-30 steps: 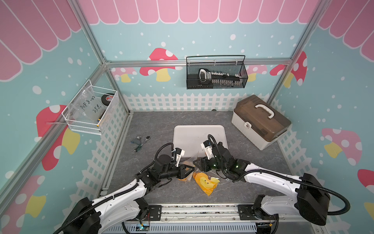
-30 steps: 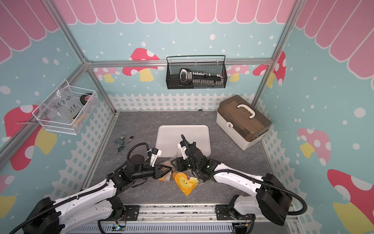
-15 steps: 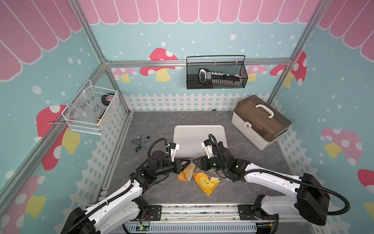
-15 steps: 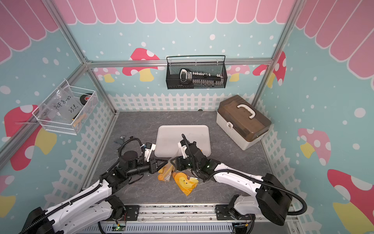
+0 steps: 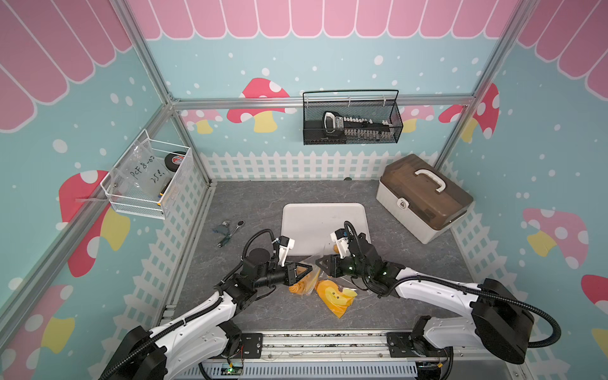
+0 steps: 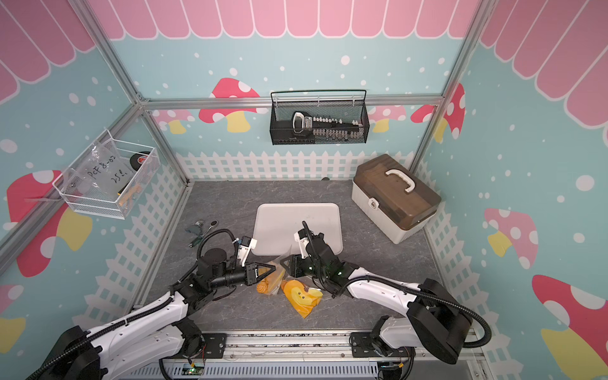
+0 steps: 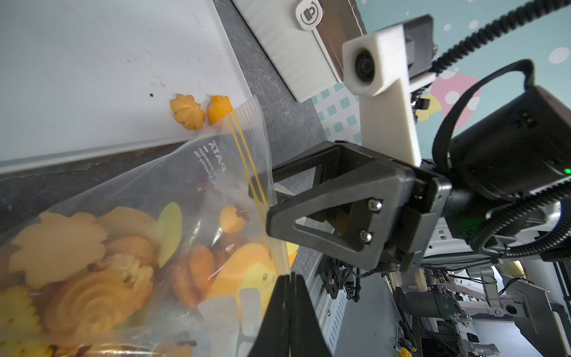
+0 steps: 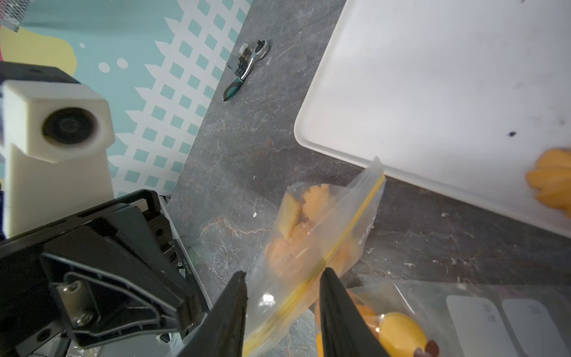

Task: Pour cookies out of the ziploc bag
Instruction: Open the ziploc bag at the center of the board.

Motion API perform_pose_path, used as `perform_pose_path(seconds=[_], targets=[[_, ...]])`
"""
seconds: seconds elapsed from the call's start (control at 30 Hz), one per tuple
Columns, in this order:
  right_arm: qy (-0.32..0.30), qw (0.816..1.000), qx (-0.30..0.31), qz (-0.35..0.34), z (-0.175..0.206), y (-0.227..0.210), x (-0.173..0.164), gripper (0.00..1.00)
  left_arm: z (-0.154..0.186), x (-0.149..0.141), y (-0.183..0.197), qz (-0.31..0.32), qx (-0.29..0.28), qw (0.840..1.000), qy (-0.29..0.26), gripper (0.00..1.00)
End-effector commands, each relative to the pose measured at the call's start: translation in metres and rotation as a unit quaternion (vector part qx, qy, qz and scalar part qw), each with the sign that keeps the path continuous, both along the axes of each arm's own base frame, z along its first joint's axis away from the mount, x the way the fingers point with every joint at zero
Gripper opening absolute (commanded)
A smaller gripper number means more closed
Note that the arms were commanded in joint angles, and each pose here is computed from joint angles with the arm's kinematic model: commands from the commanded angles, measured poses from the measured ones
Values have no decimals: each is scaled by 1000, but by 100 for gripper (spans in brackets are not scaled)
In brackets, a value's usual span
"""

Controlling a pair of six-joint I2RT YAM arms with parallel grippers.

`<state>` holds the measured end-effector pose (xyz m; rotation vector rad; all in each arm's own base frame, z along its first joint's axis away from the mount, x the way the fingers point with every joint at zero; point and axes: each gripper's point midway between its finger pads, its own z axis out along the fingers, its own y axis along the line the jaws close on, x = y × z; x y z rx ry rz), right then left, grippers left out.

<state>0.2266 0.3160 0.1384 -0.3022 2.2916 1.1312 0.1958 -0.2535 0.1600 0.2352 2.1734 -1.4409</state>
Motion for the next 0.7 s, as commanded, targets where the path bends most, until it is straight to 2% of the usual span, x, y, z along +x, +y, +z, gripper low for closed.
perform_pose_path(seconds=[0.0,0.33,0.47,0.67], targets=[[17,1000,16,3,-6,3,-3,35,-2,-7,-6,-10,-10,1000,3,6],[17,999,42,25,-8,-6,-24,19,-10,-8,-8,-4,-2,1000,9,6],[18,998,39,44,-10,-8,-32,20,-5,-5,-18,-19,-14,1000,12,9],[13,999,16,39,-17,-18,-35,22,-15,-3,-33,-38,-16,999,27,11]])
